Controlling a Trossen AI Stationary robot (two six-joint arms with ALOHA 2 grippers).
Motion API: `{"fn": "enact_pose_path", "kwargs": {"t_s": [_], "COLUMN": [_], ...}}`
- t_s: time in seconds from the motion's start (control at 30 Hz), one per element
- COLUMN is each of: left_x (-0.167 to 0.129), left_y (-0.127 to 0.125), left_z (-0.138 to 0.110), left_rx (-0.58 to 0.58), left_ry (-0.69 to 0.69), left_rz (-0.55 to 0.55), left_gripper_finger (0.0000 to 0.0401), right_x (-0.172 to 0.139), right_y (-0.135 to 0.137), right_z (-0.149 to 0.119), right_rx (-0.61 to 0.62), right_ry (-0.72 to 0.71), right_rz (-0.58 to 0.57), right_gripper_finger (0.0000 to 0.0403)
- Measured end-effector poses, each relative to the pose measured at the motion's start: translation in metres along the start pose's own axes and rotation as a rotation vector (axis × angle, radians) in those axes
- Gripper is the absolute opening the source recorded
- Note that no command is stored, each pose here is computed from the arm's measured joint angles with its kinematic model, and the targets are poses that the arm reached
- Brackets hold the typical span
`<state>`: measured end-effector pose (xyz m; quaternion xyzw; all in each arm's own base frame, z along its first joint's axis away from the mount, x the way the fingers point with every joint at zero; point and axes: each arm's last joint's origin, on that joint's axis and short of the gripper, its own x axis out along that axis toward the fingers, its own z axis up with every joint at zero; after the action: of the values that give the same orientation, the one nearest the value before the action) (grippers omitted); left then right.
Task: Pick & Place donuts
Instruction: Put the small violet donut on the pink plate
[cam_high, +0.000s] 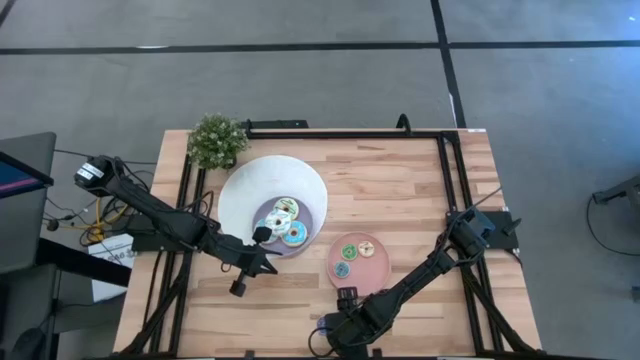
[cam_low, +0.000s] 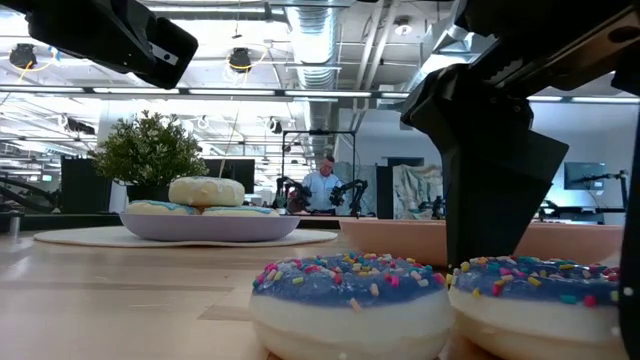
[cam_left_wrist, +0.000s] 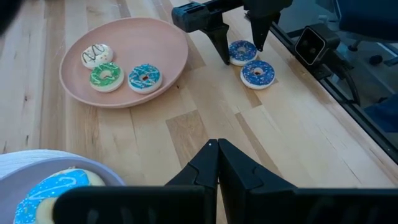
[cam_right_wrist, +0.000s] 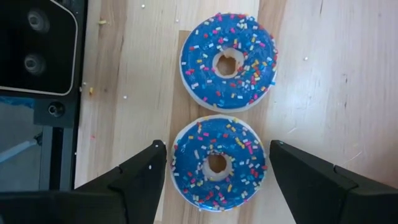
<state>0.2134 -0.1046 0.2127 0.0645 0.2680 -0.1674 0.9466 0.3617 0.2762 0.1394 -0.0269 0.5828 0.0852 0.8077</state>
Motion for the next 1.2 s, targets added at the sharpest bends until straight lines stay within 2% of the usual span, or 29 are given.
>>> {"fn": "enact_pose_path", "kwargs": {"t_s": [0.7, 1.2], "left_x": [0.0000, 0.0000], "left_y": [0.0000, 0.0001], "left_z": [0.0000, 0.0000], "left_rx": [0.000, -0.008], "left_ry": [0.000, 0.000], "left_rz": [0.002, 0.002], "left_gripper_finger": [0.0000, 0.0000], "right_x": [-0.0005, -0.0008], "right_y": [0.0000, 0.0002], "right_z": [0.0002, 0.0009], "right_rx": [-0.002, 0.027], "right_ry": [-0.002, -0.009], "right_rz": [0.000, 0.003], "right_gripper_finger": [0.0272, 0.0185]}}
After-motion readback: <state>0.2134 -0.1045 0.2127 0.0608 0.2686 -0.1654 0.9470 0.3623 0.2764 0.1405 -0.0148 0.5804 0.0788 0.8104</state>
